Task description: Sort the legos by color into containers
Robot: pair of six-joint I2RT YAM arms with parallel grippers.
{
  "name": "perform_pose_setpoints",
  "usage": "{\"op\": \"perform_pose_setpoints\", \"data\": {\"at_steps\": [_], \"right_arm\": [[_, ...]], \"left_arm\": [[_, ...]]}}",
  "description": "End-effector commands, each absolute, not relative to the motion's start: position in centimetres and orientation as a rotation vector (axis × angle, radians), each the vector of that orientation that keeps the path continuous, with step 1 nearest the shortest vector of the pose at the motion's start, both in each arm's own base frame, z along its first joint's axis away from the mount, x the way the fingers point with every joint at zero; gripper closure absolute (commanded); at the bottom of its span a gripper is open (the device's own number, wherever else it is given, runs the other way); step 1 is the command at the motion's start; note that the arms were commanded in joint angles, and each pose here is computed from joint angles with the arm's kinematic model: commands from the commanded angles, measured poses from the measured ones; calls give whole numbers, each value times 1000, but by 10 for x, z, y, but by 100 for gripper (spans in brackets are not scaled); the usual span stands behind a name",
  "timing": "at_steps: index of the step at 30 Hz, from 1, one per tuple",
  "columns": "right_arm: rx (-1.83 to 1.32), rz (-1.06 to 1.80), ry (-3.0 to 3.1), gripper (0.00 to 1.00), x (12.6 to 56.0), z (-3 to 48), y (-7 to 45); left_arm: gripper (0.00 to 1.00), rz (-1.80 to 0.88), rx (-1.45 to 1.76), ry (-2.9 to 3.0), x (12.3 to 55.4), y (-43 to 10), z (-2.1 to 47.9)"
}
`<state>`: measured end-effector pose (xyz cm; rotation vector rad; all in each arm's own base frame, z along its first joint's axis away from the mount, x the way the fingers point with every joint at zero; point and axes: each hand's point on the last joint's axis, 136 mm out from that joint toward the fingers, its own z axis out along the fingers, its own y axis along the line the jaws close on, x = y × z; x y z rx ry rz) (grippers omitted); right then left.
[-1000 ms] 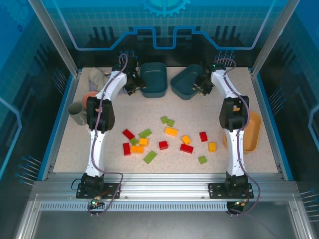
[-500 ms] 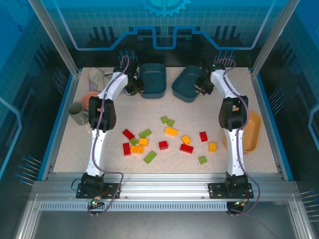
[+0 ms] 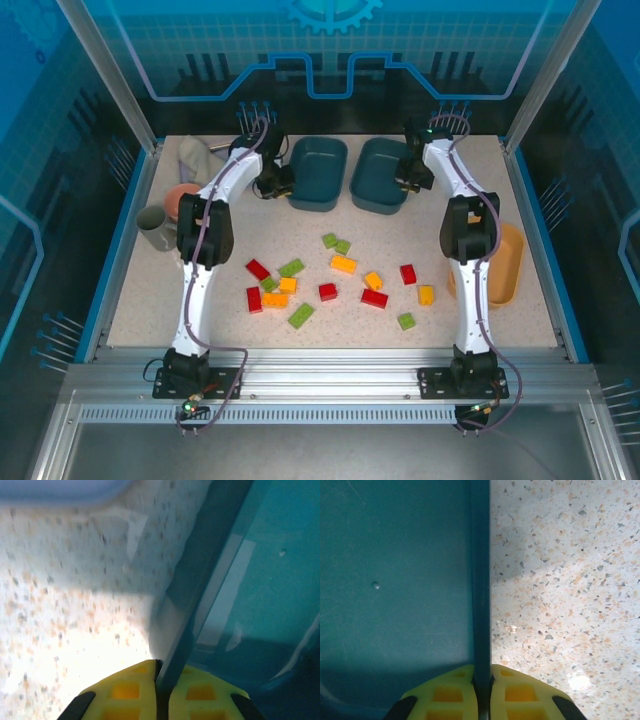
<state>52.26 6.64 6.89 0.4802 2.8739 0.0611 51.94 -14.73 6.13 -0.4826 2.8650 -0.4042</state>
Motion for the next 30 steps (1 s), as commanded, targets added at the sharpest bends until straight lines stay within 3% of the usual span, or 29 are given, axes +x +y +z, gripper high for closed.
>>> {"op": "perform_pose_setpoints", "data": {"at_steps": [1,18,23,30], "right_arm": [[307,31,2898,100,508,90,72],[175,55,2980,100,420,74,112],[189,81,2972,100,405,73,122],[227,109,2944,100,429,77,117]], "left_arm": [[100,-372,-459,2877,494,-156,87],[100,-347,-712,2972,361,-149,67],[100,-305,-750,2941,360,-138,72],[100,-263,-779,2883,392,-116,75]]}}
